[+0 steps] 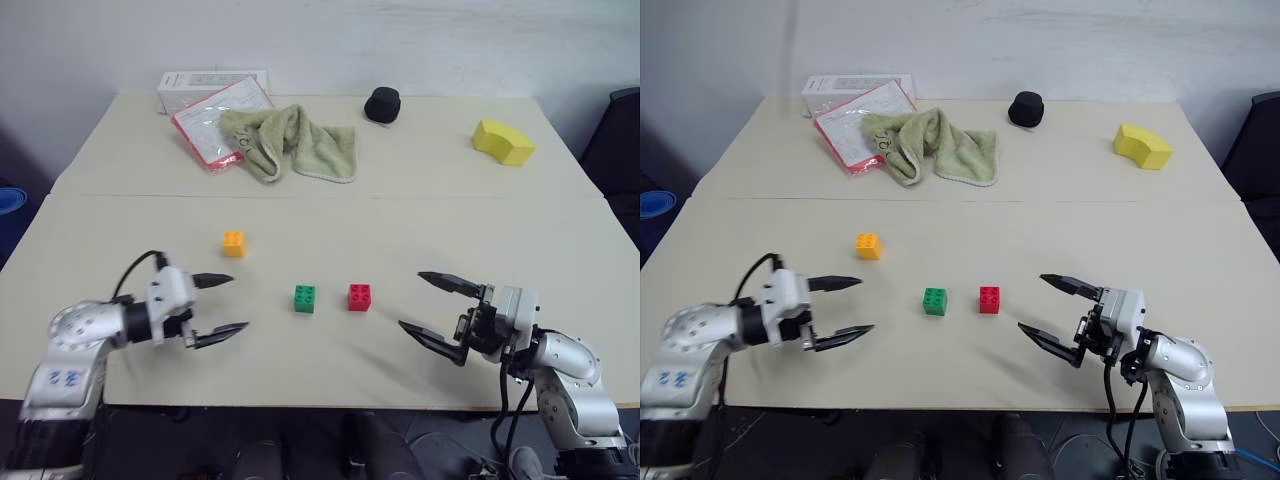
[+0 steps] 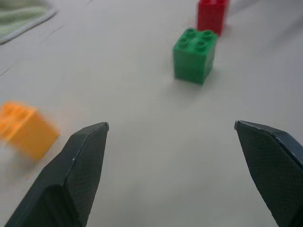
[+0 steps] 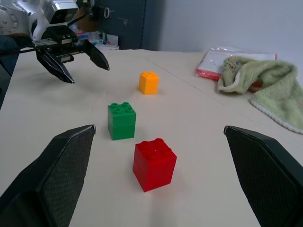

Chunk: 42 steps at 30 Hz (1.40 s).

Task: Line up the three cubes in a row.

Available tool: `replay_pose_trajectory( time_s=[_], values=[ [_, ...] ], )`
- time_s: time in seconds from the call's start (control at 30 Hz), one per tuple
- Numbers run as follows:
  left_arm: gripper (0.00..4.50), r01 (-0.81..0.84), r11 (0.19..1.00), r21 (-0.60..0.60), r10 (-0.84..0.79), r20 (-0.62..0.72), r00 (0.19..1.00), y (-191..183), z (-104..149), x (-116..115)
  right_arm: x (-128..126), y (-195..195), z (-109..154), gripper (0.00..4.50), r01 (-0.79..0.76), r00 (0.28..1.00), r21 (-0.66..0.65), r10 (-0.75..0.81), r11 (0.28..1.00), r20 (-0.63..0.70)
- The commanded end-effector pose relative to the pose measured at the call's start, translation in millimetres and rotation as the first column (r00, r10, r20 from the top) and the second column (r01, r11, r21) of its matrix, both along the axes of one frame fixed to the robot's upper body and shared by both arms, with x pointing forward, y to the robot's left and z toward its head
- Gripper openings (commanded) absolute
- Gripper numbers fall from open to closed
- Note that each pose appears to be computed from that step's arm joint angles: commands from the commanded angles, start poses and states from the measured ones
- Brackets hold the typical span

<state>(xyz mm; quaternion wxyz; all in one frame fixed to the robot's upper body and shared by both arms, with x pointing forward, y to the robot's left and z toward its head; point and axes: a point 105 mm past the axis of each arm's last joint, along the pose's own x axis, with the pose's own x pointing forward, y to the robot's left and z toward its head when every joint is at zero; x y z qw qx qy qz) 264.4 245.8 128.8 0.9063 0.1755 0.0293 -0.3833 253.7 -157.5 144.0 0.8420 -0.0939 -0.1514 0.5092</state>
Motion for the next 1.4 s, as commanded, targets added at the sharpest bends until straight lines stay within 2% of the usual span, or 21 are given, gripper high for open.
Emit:
replay_pose_trajectory(
  time_s=[0.03, 0.17, 0.3, 0.37, 0.53, 0.63, 0.73, 0.83, 1.03, 1.2, 1.3, 1.37, 1.4],
  values=[
    [4.49, -0.332, 0.937, -0.112, 0.342, 0.092, 0.935, 63, 9, -10, 1, 1, 4, 4.50, 0.003, 0.999, 0.009, -0.003, 1.000, 0.053],
    [4.49, -0.461, 0.870, -0.177, 0.480, 0.085, 0.873, 84, 1, -24, 3, 3, 0, 4.50, -0.006, 0.998, 0.000, 0.006, 1.000, 0.061],
    [4.49, -0.470, 0.844, -0.261, 0.506, 0.095, 0.857, 67, 5, -20, 5, 4, -2, 4.50, -0.009, 0.998, 0.002, 0.009, 1.000, 0.062],
    [4.49, -0.494, 0.793, -0.356, 0.557, 0.096, 0.825, 42, 11, -9, 6, 5, -2, 4.50, -0.014, 0.998, 0.000, 0.014, 1.000, 0.064],
    [4.49, -0.541, 0.714, -0.445, 0.616, 0.031, 0.787, 1, 16, 21, 6, 7, -3, 4.50, -0.031, 0.998, -0.010, 0.031, 0.999, 0.049],
    [4.49, -0.579, 0.719, -0.386, 0.633, 0.020, 0.774, -28, 12, 46, 3, 10, -4, 4.50, -0.056, 0.998, -0.017, 0.057, 0.998, 0.025],
    [4.49, -0.653, 0.621, -0.433, 0.710, -0.042, 0.703, -32, 11, 63, 2, 12, -4, 4.50, -0.053, 0.998, -0.019, 0.054, 0.998, 0.025],
    [4.49, -0.629, 0.651, -0.425, 0.671, -0.064, 0.738, -58, 8, 83, 0, 13, -5, 4.50, -0.050, 0.998, -0.025, 0.050, 0.998, 0.024],
    [4.49, -0.674, 0.642, -0.365, 0.706, -0.061, 0.705, -70, 1, 101, -3, 13, -3, 4.50, -0.028, 0.999, -0.024, 0.029, 0.999, 0.030],
    [4.49, -0.694, 0.639, -0.332, 0.716, -0.073, 0.694, -75, -4, 106, -4, 12, -2, 4.50, -0.004, 0.999, -0.025, 0.005, 1.000, 0.034],
    [3.91, -0.686, 0.645, -0.336, 0.707, -0.078, 0.703, -80, -5, 107, -5, 11, -3, 4.50, 0.005, 0.999, -0.027, -0.004, 1.000, 0.033],
    [3.25, -0.679, 0.657, -0.328, 0.698, -0.077, 0.712, -82, -5, 107, -5, 12, -3, 4.50, 0.008, 0.999, -0.027, -0.007, 1.000, 0.031],
    [3.10, -0.680, 0.656, -0.327, 0.699, -0.077, 0.711, -82, -6, 106, -5, 12, -3, 4.50, 0.010, 0.999, -0.027, -0.009, 1.000, 0.032]
  ],
)
